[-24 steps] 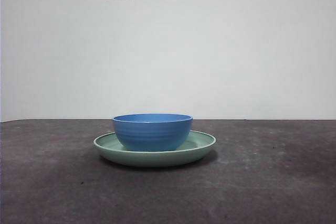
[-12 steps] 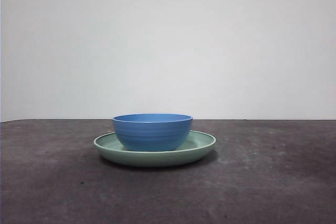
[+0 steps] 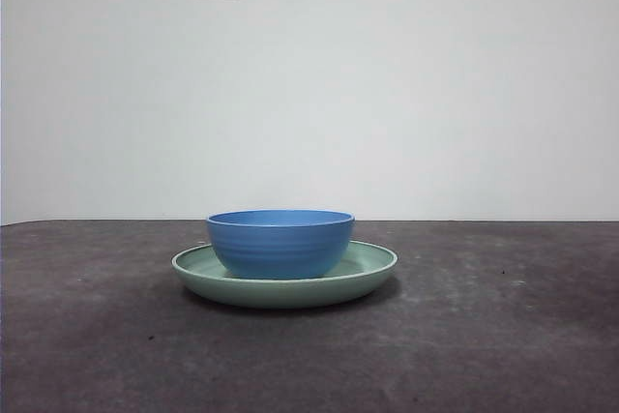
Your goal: Pick up the blue bowl, put it on the green plate, put it on desk
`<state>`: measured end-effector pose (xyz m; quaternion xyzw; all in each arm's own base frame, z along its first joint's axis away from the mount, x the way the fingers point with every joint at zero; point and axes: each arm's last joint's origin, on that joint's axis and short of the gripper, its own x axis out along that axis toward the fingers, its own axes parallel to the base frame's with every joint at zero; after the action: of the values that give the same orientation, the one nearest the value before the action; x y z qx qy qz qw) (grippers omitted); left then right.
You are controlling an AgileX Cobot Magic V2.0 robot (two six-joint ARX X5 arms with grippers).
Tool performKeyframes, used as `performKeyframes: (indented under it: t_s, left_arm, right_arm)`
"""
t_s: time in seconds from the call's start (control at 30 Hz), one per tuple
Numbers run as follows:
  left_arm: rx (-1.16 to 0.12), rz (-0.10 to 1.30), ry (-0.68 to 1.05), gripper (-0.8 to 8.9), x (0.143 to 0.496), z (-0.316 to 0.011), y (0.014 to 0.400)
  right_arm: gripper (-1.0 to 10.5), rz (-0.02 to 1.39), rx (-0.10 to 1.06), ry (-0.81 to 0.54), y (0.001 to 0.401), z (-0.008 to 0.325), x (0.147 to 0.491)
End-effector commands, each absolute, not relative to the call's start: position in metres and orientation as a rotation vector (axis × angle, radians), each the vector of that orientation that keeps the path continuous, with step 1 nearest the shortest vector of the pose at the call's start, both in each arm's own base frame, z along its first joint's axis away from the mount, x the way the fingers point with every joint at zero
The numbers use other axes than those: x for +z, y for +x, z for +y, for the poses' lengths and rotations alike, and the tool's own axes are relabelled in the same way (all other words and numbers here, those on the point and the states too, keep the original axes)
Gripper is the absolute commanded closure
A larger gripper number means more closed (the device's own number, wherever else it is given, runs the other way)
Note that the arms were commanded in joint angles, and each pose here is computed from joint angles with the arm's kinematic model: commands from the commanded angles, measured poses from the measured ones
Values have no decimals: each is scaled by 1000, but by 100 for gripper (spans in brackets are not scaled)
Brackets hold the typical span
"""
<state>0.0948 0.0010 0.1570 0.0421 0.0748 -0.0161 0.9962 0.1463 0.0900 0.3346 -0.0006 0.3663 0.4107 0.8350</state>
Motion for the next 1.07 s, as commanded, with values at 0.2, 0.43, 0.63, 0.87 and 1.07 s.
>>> performKeyframes:
  t_s: [0.2,0.43,0.63,0.87,1.07]
  left_arm:
    - [-30,177,78,802,149,1,96]
    - [-30,177,78,802,149,1,96]
    - [-30,177,78,803,149,1,96]
    - [-30,177,78,803,149,1,96]
    - [-30,177,78,802,149,1,96]
  right_arm:
    - [938,391,685,-2,125,46,371]
    - [938,133,377,-16,99,13,354]
    - [938,-61,258,-45,86,6,312]
    - [938,-121,179,-9,87,4,251]
    - [938,-81,91,67,91,1,207]
